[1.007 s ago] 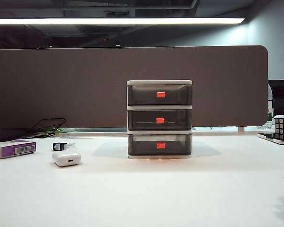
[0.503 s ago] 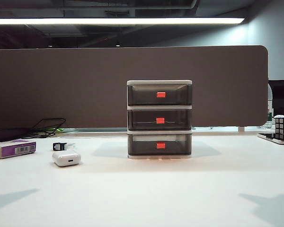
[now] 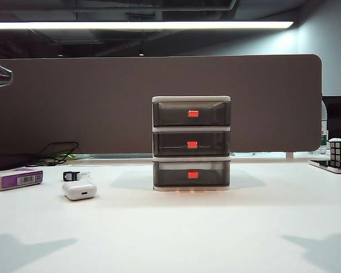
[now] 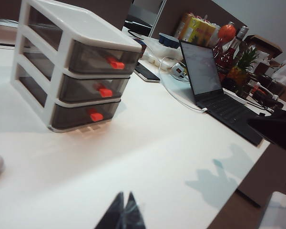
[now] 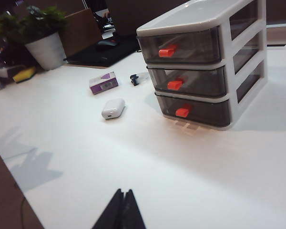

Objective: Open the second layer of the drawer on the table, pick up the earphone case on the table and put it in, and finally close the drawer.

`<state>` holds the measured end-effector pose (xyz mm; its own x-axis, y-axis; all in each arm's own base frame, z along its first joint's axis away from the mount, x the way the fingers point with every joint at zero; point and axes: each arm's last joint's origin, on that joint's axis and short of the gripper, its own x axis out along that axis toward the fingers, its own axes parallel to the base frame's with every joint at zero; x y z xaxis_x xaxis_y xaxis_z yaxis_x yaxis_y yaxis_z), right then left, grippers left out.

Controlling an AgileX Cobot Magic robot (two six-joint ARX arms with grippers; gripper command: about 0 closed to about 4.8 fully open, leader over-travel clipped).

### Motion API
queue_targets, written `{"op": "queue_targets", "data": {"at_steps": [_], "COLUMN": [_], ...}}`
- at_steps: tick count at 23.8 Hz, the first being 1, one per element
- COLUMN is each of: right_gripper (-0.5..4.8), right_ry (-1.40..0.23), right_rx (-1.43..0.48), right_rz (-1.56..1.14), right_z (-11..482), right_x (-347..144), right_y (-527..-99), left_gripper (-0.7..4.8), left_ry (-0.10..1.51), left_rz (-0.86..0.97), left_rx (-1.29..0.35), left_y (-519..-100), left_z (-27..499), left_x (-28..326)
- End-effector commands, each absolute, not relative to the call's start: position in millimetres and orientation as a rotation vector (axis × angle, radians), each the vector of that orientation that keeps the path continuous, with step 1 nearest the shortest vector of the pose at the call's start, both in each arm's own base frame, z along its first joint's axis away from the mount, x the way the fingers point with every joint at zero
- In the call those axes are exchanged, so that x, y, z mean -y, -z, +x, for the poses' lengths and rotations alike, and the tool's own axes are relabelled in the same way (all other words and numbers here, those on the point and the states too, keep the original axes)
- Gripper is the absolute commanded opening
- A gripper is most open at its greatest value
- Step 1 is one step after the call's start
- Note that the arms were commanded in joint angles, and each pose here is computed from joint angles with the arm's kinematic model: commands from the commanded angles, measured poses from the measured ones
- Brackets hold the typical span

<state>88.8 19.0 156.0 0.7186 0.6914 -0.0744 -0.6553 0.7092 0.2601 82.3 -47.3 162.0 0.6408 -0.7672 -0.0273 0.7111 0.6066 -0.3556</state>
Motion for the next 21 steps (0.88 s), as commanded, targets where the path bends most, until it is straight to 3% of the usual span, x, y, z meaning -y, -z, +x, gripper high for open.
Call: {"op": "queue_targets", "data": {"at_steps": [1, 7, 17, 21], "right_gripper": [-0.05, -0.05, -0.05, -0.05], "right_ry": [-0.759, -0.774, -0.693, -0.694], "right_rx": [-0.169, -0.067, -0.018, 0.029], "right_rz": [0.257, 0.222, 0.268, 0.26], "right_z": [88.9, 86.3, 82.0, 77.6], "right_x": [-19.3, -24.0, -31.8, -30.6], "right_y": [-157.2, -177.6, -196.6, -211.9], "left_gripper": [-0.04, -0.02, -0.02, 0.12], "left_ry": [0.868, 0.89, 0.935, 0.966], "left_rz": [-0.325, -0.349, -0.361, -0.528], "left_rx": [-0.161, -0.077, -0.142, -0.036], "left_y": [-164.8, -176.0, -192.9, -193.7], "left_z": [79.3, 80.6, 127.6, 145.6], "left_x": [54.0, 64.7, 98.5, 110.4]}}
